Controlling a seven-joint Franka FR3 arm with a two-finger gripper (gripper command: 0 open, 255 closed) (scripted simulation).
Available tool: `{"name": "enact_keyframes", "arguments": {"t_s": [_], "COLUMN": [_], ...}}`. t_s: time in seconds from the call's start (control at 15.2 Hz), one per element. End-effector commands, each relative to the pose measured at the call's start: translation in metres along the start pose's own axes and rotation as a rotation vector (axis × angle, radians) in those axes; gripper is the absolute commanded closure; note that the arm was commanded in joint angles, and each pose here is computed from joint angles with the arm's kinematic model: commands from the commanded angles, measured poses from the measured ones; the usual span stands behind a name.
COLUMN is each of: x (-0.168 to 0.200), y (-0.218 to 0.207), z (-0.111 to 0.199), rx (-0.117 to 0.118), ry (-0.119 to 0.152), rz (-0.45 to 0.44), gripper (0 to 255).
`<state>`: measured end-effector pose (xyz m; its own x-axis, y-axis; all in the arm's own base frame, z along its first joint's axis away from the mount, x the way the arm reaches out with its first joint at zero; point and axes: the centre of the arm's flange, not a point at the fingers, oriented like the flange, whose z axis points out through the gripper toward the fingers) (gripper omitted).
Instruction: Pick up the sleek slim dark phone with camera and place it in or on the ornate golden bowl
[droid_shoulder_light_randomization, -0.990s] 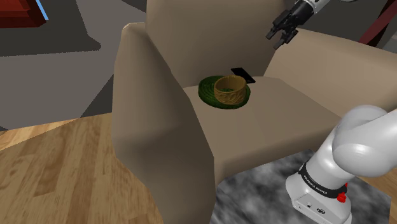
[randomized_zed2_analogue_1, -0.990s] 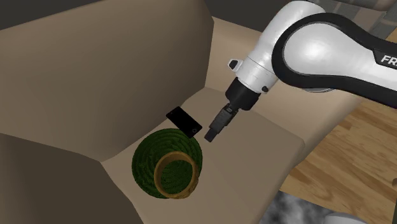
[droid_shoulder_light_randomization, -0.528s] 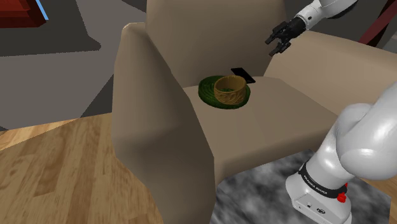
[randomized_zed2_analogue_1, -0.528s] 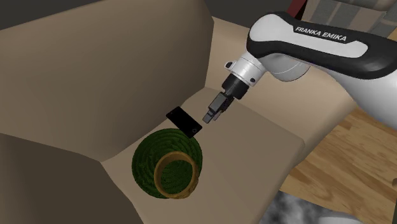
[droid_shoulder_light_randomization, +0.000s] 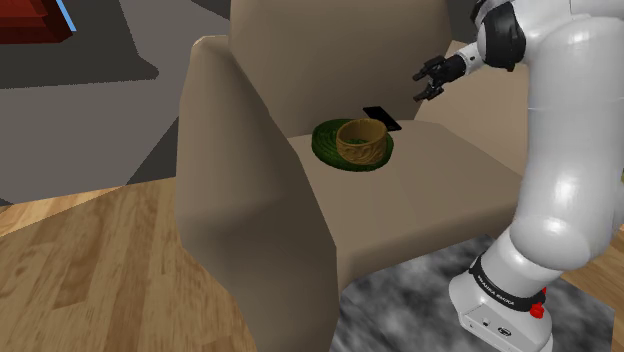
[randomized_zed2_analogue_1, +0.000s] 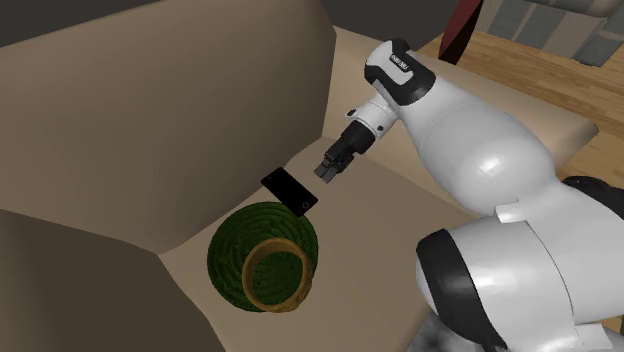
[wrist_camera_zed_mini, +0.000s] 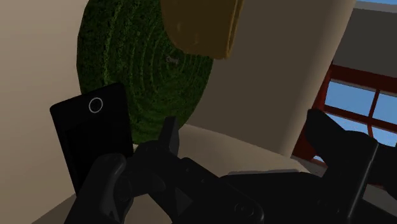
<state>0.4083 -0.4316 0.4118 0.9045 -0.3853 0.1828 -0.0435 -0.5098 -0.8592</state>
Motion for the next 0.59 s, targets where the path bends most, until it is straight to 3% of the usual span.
{"name": "enact_keyframes", "arguments": {"t_s": [0.0, 0.53], "x": [0.01, 0.048], "y": [0.034, 0.164], "z": [0.0, 0.029], "rx": [0.07, 0.313], "ry": [0.011, 0.043], "rz": [0.013, 0.072], "gripper": [0, 0]}}
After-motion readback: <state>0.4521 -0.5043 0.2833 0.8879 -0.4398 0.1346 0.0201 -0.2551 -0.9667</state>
